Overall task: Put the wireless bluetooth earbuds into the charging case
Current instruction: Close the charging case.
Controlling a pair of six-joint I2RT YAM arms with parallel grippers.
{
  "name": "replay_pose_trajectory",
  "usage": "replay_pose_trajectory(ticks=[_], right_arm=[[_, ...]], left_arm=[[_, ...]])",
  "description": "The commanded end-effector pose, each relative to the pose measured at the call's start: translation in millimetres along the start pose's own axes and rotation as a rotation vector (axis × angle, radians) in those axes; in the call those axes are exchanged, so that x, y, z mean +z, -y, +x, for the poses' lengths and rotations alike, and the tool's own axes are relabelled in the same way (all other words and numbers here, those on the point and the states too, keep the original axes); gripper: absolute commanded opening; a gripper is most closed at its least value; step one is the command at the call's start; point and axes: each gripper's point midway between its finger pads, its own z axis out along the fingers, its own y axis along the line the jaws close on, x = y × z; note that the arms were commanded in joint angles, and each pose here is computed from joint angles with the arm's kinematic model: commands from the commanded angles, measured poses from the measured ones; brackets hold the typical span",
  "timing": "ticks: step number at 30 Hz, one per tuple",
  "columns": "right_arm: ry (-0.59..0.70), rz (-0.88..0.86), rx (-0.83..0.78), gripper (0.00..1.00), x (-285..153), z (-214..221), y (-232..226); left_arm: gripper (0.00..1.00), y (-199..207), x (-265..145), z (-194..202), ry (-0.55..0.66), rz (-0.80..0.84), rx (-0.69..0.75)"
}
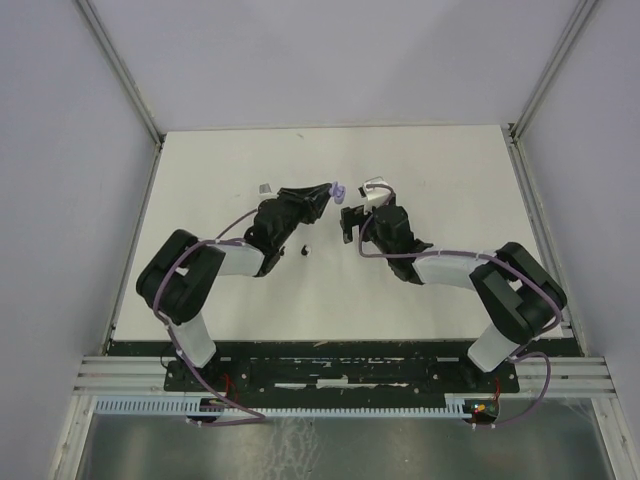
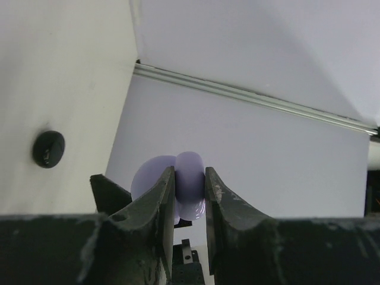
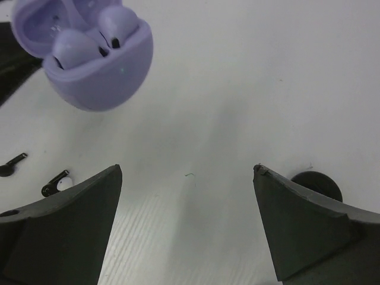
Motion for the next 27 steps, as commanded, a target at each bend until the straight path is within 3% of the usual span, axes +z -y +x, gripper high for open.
replay_pose_trajectory(ticks=[1, 16, 27], right_arm=[[0.257, -0.097, 0.034, 1.0, 5.0, -45.7, -21.1], [0.258, -0.132, 0.029, 0.99, 23.8, -39.2, -44.7], [0.261, 0.066, -0.011, 0.99, 23.7, -34.8, -9.3]], left_arm=[[0.03, -0.3, 4.4, -8.4, 0.102, -0.091, -0.025], [0.03, -19.9, 6.3, -7.6, 0.134, -0.193, -0.003], [0.03, -23.6, -4.3, -9.6, 0.144, -0.198, 0.006]])
